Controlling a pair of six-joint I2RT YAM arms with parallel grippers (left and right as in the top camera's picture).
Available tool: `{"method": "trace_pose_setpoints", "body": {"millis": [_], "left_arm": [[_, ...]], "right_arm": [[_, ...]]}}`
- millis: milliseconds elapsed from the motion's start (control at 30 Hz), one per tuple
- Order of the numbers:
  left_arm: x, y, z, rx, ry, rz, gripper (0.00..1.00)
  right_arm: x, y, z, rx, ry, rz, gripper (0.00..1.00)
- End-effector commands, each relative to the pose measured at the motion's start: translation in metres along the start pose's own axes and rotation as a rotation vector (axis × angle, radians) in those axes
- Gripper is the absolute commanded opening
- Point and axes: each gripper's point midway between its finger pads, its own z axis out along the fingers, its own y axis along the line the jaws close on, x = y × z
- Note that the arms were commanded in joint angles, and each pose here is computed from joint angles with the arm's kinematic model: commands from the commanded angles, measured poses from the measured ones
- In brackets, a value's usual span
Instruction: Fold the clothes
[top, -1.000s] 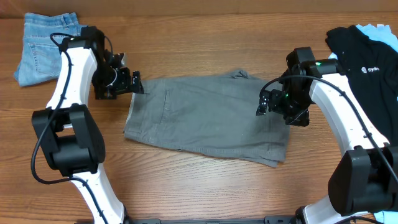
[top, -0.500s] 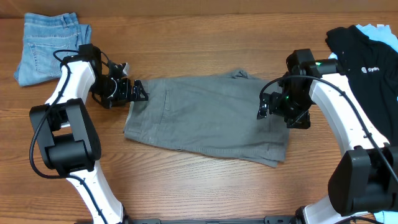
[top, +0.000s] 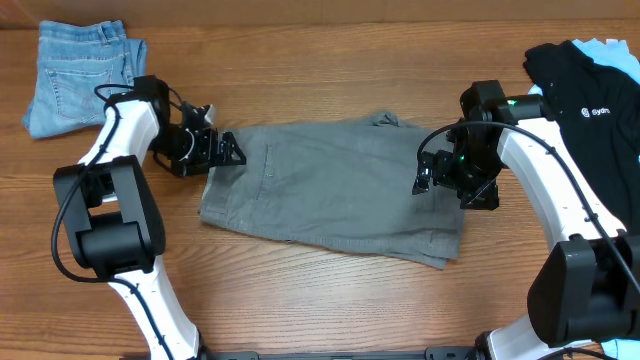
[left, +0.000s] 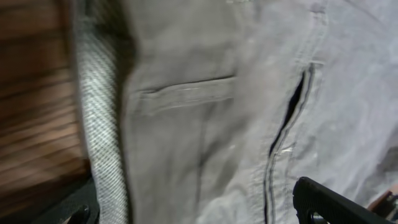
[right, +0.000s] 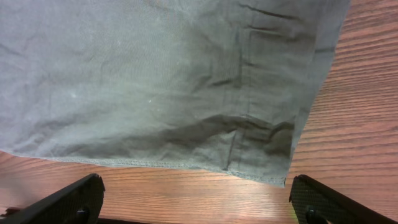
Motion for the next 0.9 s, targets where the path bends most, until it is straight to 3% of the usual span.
{"method": "trace_pose_setpoints", "body": {"millis": [0,67,100,133,167,233,333,433,667,867], "left_arm": [[0.02,0.006,0.043,0.017,0.115,-0.01,0.95],[0.02,0.005,0.045,0.017,0.12,-0.009,0.8],[0.02,0.006,0.046,0.012,0.121,-0.008,0.57],[0.02,0.008,0.046,0.005,0.121,-0.01,0.47],[0.02,0.014,0.045,-0.032,0.124,-0.031,0.21],[0.021,0.024,0.044,-0.089,0.129,-0.069,0.04],[0.026,0.052,0.03,-0.234,0.149,-0.145,0.04],[0.033,0.097,-0.01,-0.488,0.152,-0.348,0.04],[0.014,0.106,-0.086,-0.513,0.07,-0.456,0.04],[-0.002,0.071,-0.141,-0.491,-0.029,-0.437,0.04]], "right_arm": [[0.001,0.001,-0.005,-0.012,-0.01,0.0,1.0],[0.002,0.001,-0.005,-0.011,-0.007,0.001,1.0],[0.002,0.001,-0.005,-0.011,-0.006,0.001,1.0],[0.002,0.001,-0.005,-0.011,-0.007,0.001,1.0],[0.002,0.001,-0.005,-0.011,-0.007,0.001,1.0],[0.002,0.001,-0.005,-0.012,-0.008,0.001,1.0],[0.0,0.004,-0.005,-0.026,-0.016,-0.003,1.0],[-0.003,0.02,-0.005,-0.1,-0.025,-0.022,1.0],[-0.004,0.049,0.012,-0.161,-0.049,-0.113,1.0],[-0.006,0.082,0.048,-0.229,-0.085,-0.111,0.99]]}}
